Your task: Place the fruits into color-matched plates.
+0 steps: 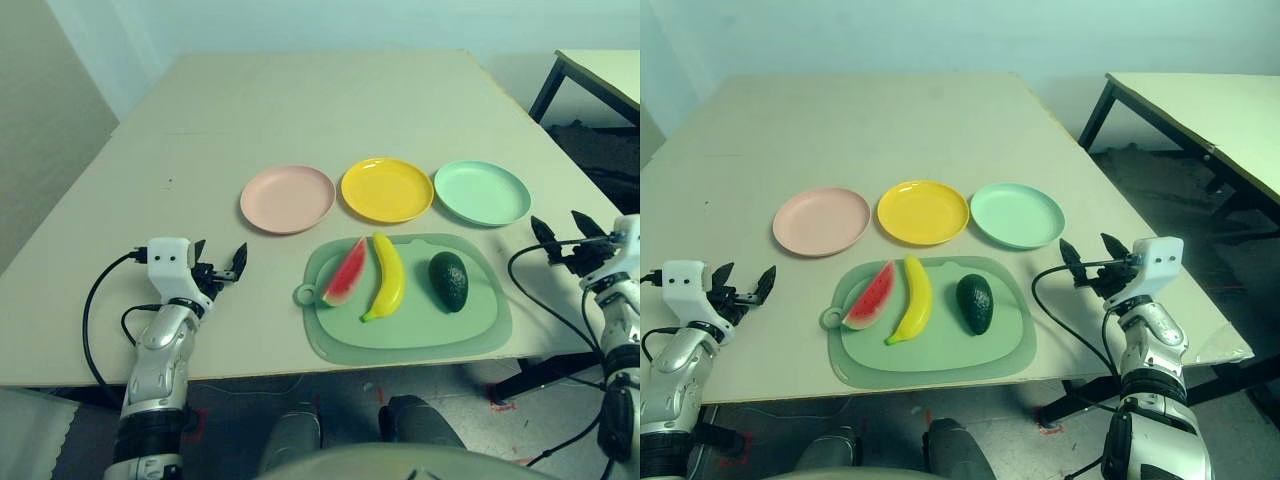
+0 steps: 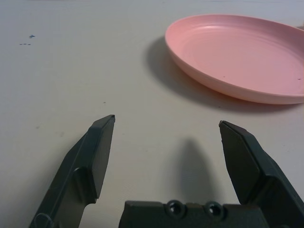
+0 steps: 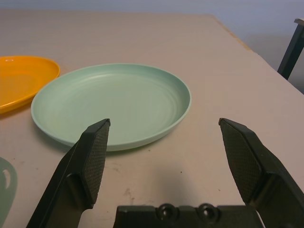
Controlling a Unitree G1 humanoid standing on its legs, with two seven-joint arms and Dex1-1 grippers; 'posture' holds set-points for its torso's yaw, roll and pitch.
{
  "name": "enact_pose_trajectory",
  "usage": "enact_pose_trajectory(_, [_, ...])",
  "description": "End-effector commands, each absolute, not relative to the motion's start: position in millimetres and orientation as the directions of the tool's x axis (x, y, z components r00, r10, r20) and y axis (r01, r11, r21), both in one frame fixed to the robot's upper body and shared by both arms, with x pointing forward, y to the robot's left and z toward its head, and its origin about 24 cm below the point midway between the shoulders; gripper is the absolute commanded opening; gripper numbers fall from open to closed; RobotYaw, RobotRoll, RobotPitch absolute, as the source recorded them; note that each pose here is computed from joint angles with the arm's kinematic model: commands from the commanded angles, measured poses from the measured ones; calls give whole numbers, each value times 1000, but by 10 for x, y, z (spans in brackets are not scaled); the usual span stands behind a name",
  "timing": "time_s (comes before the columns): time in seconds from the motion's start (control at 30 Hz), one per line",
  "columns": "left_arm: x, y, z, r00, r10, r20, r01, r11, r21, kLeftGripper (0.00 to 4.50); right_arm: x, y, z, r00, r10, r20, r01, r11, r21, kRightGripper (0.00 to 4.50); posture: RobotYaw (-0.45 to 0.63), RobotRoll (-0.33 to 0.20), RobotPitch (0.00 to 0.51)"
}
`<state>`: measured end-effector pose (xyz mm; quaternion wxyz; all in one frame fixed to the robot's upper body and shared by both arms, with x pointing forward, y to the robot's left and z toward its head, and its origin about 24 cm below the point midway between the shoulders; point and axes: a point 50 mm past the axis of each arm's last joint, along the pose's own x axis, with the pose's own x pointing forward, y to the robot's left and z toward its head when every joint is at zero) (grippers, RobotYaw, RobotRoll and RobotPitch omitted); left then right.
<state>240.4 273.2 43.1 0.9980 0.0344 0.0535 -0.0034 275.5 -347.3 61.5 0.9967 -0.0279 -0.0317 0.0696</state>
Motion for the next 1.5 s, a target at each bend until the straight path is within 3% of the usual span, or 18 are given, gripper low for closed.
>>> enact_pose_trajectory(0.03, [2408,2770,452,995,6,-103,2,997,75,4467,2759,-3495,628,989,134,60,-130,989,-69,4500,-44,0,13])
enact_pose_trajectory(0.3, [2447,2928,496,996,8,-84,-2,998,62,4467,2685,-3421,545,984,170,51,-165,982,-90,4500,-57,0,11])
enact_pose_trajectory(0.5, [2393,2988,798,956,-290,44,290,957,8,4467,2691,-3285,474,974,225,32,-221,971,-93,4500,-46,0,12])
enact_pose_trajectory(0.67, [2273,3002,1161,766,-643,11,641,766,48,4467,2801,-3122,512,956,291,46,-286,954,-88,4500,-36,0,34])
enact_pose_trajectory(0.77, [2204,2916,1354,571,-816,-86,821,567,74,4467,2803,-3063,505,936,350,32,-346,933,-97,4500,-39,0,37])
enact_pose_trajectory(0.87, [2131,2815,1494,372,-906,-201,928,369,54,4467,2772,-3054,544,920,389,36,-384,918,-101,4500,-69,0,27])
enact_pose_trajectory(0.93, [2124,2728,1581,249,-932,-263,968,246,46,4467,2745,-3042,616,898,439,33,-432,893,-127,4500,-95,0,24])
enact_pose_trajectory(1.03, [2145,2636,1616,169,-937,-305,985,157,66,4467,2690,-3031,715,861,509,1,-503,851,-152,4500,-112,0,19])
enact_pose_trajectory(1.23, [2166,2582,1634,120,-939,-323,992,98,84,4467,2652,-3057,1032,764,623,-166,-645,743,-179,4500,-144,0,22])
enact_pose_trajectory(1.3, [2199,2613,1624,138,-941,-309,989,116,89,4467,2693,-3070,1282,710,656,-256,-704,671,-233,4500,-156,0,27])
enact_pose_trajectory(1.4, [2256,2694,1576,177,-934,-311,983,155,95,4467,2783,-2912,1797,566,714,-412,-821,444,-358,4500,-165,0,27])
enact_pose_trajectory(1.5, [2311,2767,1552,209,-927,-313,977,185,106,4467,2825,-2623,2050,395,685,-612,-888,114,-446,4500,-162,0,27])
